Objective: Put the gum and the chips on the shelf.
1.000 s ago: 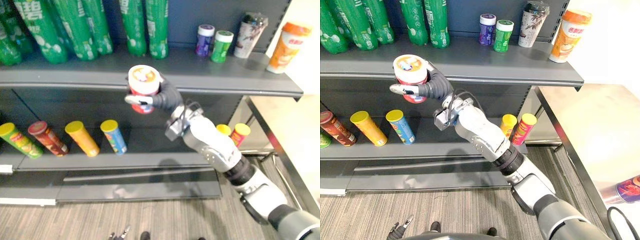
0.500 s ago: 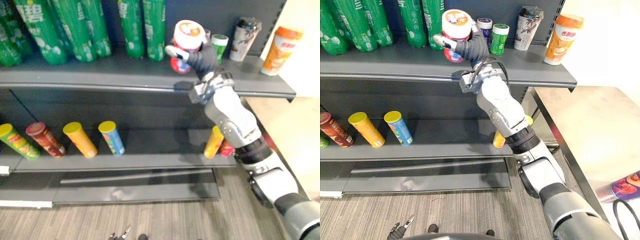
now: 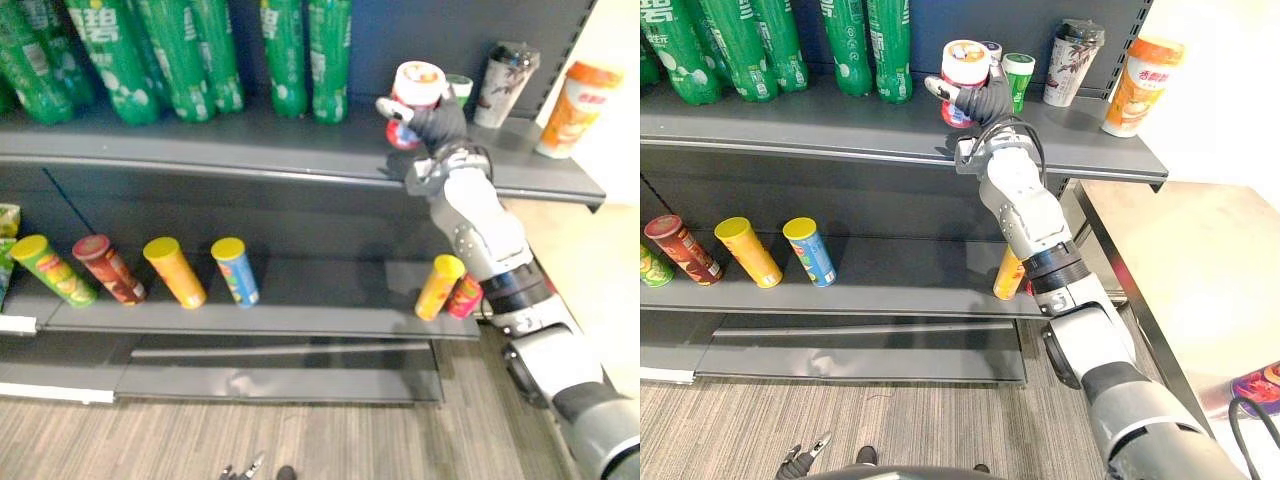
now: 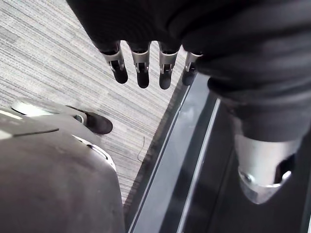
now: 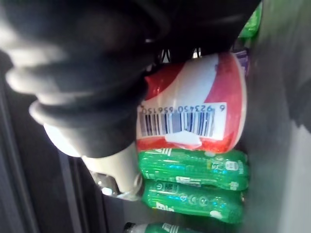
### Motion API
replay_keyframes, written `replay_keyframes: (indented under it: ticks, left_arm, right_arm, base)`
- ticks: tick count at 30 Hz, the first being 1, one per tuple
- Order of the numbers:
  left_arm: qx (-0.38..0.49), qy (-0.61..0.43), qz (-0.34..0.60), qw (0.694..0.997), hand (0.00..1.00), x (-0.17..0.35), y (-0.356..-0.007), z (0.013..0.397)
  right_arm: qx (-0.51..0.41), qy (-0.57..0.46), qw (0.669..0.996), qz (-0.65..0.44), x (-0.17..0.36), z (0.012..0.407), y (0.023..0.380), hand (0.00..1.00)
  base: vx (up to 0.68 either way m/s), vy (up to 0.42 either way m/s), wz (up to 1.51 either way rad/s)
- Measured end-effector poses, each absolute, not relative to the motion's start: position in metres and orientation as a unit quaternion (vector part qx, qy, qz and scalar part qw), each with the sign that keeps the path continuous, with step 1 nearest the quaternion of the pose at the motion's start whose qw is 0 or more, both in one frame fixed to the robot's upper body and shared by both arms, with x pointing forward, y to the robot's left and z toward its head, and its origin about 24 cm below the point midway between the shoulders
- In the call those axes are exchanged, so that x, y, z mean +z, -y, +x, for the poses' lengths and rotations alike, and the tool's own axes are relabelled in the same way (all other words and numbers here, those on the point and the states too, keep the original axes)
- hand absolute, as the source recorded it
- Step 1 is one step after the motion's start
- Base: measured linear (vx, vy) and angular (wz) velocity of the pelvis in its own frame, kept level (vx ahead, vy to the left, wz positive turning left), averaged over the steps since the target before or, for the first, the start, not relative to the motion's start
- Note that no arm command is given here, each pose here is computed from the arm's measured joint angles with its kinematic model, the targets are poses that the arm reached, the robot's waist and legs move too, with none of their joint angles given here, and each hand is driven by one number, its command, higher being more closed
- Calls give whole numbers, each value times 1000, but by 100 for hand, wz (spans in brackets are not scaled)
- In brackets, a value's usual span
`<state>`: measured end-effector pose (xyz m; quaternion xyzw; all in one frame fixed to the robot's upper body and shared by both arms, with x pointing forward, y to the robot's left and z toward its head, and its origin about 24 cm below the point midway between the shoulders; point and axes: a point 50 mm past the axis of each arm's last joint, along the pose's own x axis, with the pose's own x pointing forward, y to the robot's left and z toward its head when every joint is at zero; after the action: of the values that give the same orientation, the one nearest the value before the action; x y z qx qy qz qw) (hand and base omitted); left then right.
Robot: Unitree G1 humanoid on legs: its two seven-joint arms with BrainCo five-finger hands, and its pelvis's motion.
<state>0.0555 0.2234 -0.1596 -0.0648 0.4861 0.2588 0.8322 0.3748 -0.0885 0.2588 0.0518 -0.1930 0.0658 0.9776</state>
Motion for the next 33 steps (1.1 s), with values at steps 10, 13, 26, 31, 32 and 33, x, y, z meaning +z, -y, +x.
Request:
replay_keyframes:
  ticks: [10, 13, 26, 31, 32, 33]
  left_arm:
    - [253, -484, -64, 835, 0, -159, -226, 57]
    - [250, -483, -66, 837, 0, -159, -226, 58]
    - [237, -468, -70, 849, 0, -156, -222, 66]
    - [235, -467, -69, 850, 0, -156, -222, 67]
    - [234, -467, -69, 850, 0, -156, -222, 67]
    - [234, -467, -69, 850, 0, -156, -222, 67]
  right_arm:
    - [32, 156, 987, 28, 244, 389, 102, 100]
    - [26, 150, 988, 26, 241, 392, 108, 100]
    - [-23, 192, 980, 36, 254, 394, 149, 100]
    - [-29, 207, 977, 43, 259, 393, 156, 100]
    - [-27, 207, 977, 42, 259, 393, 157, 100]
    - [-25, 208, 977, 40, 259, 393, 158, 100]
  base:
    - [11, -1, 2]
    - [19, -4, 5]
    - [2, 0, 0]
    - [0, 0, 0]
    - [0, 0, 0]
    - [0, 0, 0]
